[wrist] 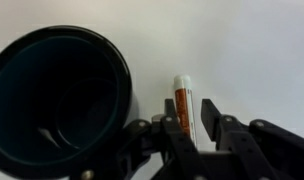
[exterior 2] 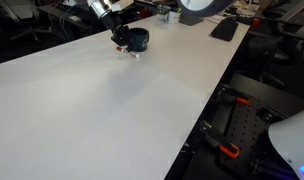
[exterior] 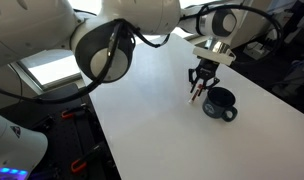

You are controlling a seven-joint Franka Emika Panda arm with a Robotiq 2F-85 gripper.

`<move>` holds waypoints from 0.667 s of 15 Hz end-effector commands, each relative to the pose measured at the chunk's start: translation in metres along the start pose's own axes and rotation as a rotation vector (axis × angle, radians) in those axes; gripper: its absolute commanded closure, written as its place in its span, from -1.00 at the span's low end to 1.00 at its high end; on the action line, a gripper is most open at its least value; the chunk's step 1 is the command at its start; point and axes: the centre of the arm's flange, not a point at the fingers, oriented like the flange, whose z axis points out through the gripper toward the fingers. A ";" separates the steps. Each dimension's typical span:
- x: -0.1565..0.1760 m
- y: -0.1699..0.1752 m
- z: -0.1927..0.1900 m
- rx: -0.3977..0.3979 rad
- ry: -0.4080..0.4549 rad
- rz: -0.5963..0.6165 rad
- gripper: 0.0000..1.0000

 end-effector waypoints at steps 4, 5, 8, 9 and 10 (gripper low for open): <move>-0.024 0.006 0.006 -0.026 -0.011 0.124 -0.76; -0.004 0.010 0.001 -0.008 0.000 0.077 -0.43; -0.006 0.014 0.002 -0.007 0.001 0.098 -0.76; -0.006 0.014 0.002 -0.007 0.001 0.098 -0.76; -0.006 0.014 0.002 -0.007 0.001 0.098 -0.76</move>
